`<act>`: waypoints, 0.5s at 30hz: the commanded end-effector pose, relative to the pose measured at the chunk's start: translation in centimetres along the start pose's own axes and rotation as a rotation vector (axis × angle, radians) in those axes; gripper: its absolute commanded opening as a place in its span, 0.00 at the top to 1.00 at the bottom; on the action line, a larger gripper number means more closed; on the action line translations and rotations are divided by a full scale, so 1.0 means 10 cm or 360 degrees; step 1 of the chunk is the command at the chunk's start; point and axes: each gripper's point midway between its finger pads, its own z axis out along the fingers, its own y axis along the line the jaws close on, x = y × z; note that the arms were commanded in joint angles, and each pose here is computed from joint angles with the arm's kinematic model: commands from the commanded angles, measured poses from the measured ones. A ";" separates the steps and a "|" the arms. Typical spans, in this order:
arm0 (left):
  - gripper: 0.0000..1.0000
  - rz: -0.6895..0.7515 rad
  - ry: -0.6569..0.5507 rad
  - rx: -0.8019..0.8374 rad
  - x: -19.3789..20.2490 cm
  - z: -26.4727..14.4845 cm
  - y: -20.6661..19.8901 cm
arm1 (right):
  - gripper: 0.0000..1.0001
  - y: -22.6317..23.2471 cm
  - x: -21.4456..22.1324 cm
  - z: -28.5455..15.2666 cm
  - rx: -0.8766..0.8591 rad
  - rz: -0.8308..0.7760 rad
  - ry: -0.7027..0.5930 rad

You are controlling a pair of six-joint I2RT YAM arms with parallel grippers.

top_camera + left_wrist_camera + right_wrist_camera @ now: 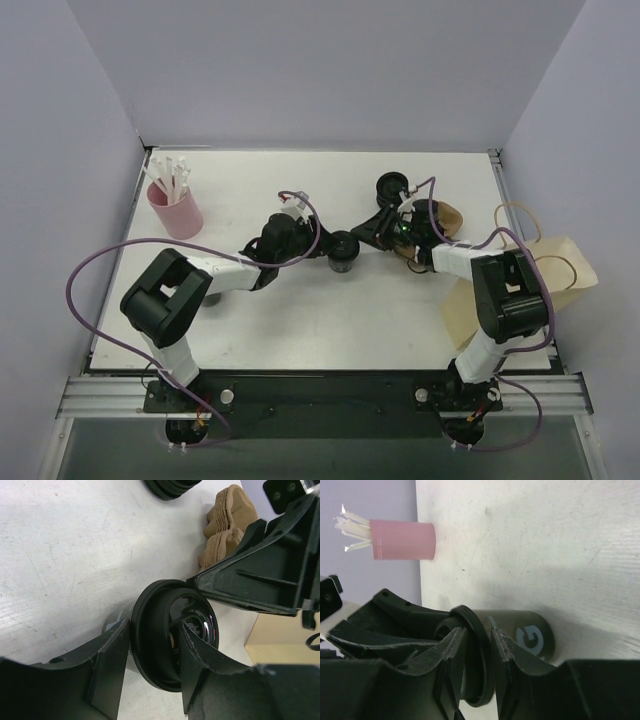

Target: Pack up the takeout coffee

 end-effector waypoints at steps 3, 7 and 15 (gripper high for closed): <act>0.50 0.0073 0.1047 -0.0974 1.81 -1.05 1.59 | 0.71 0.42 0.01 -0.18 0.0042 -0.0072 0.0222; 0.50 0.0064 0.1032 -0.0989 1.79 -1.05 1.60 | 0.71 0.36 0.00 -0.31 0.0112 -0.0108 0.0202; 0.50 0.0057 0.1036 -0.0996 1.80 -1.06 1.60 | 0.71 0.01 0.17 -0.58 0.0429 -0.0114 0.0188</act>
